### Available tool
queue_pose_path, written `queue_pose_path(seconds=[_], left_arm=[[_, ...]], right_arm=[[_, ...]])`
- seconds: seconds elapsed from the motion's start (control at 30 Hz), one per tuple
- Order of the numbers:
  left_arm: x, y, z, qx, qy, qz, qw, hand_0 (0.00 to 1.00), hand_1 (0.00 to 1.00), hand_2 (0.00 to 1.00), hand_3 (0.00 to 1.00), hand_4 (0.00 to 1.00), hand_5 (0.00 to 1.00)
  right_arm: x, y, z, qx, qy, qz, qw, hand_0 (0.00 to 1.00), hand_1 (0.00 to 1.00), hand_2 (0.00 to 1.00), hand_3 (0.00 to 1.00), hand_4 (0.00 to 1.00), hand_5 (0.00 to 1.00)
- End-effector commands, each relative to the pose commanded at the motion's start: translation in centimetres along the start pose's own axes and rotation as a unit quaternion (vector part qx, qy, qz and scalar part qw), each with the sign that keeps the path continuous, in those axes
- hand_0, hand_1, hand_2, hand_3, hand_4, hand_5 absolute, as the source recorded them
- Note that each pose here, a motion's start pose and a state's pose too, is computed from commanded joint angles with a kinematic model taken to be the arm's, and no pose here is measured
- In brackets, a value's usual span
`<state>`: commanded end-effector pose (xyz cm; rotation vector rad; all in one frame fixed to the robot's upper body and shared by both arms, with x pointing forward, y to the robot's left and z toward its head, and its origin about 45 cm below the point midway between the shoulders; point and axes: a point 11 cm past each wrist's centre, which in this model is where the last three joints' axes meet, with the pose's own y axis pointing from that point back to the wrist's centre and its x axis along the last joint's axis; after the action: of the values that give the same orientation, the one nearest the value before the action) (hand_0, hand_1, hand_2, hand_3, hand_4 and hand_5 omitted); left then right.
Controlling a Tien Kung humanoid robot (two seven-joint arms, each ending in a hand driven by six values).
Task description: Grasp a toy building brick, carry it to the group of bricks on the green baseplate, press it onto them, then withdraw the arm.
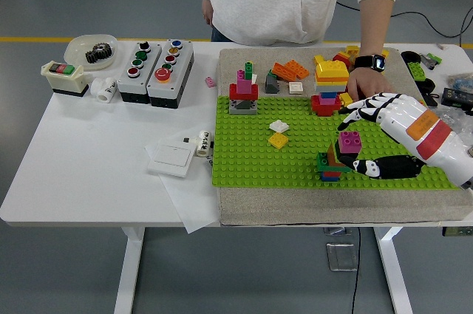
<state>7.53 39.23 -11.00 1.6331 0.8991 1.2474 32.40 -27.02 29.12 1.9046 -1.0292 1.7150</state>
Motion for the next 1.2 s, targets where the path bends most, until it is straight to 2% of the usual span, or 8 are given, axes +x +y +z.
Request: queue_pose_path(seconds=[0.77, 1.2], left_arm=[[0.0, 0.0, 0.1, -0.001, 0.001, 0.001, 1.0, 0.493, 0.565, 0.64, 0.603, 0.64, 0.712], [0.1, 0.0, 0.0, 0.0, 0.0, 0.001, 1.0, 0.492, 0.564, 0.639, 0.603, 0.641, 0.713]], right_arm=[[-0.5, -0.3, 0.0, 0.002, -0.003, -0.004, 1.0, 0.565, 0.554, 0.582, 0.532, 0.756, 0.464], [-1.6, 0.2, 1.0, -0.015, -0.005, -0.021, 1.0, 0.564, 0.541, 0.572, 0.534, 0.736, 0.444]])
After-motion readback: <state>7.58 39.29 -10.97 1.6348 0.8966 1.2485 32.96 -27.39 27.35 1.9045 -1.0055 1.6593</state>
